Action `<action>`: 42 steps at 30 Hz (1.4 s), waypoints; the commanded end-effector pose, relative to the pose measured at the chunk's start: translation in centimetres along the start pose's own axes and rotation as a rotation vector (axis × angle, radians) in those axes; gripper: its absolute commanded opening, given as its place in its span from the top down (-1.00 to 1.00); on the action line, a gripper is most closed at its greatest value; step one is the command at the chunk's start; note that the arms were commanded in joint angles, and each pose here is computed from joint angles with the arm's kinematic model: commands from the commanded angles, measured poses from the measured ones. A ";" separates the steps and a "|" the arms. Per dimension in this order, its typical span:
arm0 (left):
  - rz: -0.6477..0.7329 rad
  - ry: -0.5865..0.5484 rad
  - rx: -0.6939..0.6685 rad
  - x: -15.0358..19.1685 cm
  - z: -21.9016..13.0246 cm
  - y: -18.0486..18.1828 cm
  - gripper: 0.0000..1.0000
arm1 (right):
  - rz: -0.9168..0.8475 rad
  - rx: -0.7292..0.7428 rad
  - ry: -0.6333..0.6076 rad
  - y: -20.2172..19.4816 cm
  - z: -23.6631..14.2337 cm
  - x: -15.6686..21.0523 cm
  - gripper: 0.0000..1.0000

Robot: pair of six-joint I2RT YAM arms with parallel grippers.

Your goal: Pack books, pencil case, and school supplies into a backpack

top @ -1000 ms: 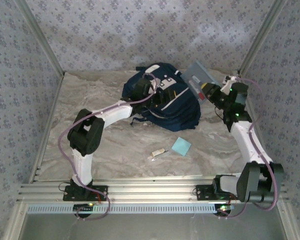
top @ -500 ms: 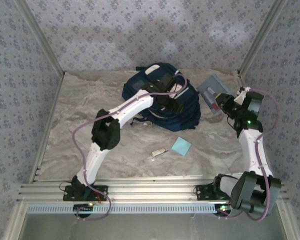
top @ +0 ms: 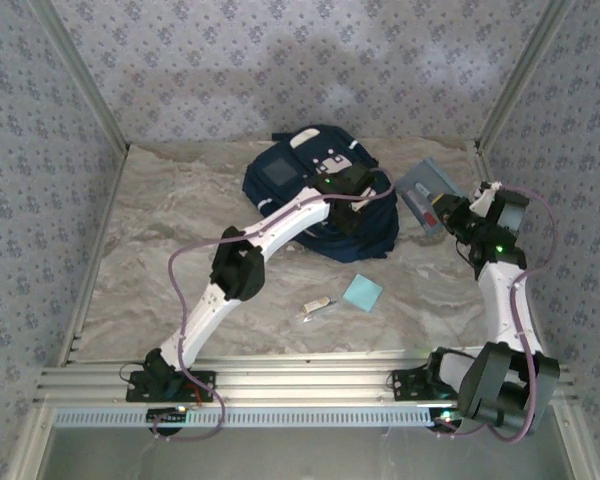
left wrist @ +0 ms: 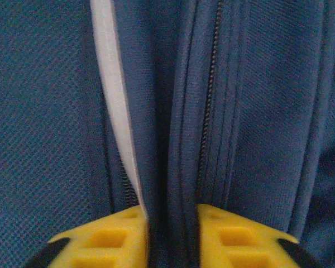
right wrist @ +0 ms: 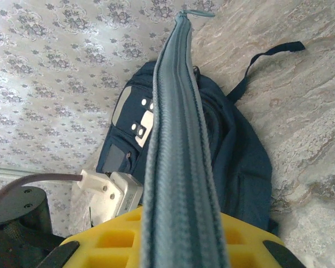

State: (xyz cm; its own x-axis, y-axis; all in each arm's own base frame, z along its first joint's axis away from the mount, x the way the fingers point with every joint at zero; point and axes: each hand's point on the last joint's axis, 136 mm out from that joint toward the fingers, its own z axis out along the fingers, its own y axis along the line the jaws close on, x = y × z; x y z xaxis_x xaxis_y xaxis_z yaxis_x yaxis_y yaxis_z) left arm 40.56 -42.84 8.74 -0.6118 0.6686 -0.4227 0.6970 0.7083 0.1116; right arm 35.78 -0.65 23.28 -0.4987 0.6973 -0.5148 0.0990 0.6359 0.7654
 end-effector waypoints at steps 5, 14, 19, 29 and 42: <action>-0.015 -0.005 -0.095 -0.4 -2.3 2.6 1.00 | -0.003 -0.031 0.006 0.7 -0.8 0.3 1.00; -0.277 -0.233 0.147 -5.4 -12.5 4.0 1.00 | 0.014 -0.039 0.040 0.6 -1.8 1.7 1.00; -0.447 -0.319 0.289 -7.2 -15.4 7.1 1.00 | 0.027 -0.040 0.032 0.8 -2.8 2.1 1.00; -0.569 -0.420 0.555 -9.7 -19.5 8.5 1.00 | 0.063 -0.142 0.057 2.6 0.0 5.0 1.00; -0.556 -0.394 0.641 -9.7 -20.9 5.0 1.00 | 0.013 -0.264 0.152 8.1 13.5 9.3 1.00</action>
State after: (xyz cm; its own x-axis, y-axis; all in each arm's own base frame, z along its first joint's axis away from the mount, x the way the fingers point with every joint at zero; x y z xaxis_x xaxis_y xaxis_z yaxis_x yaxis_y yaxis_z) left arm 43.83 -40.21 23.79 -0.8979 0.1036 -0.4279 0.3757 0.6869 -0.6221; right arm 39.85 13.70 15.16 -0.7062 0.6086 -0.3616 0.0340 0.5394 0.8414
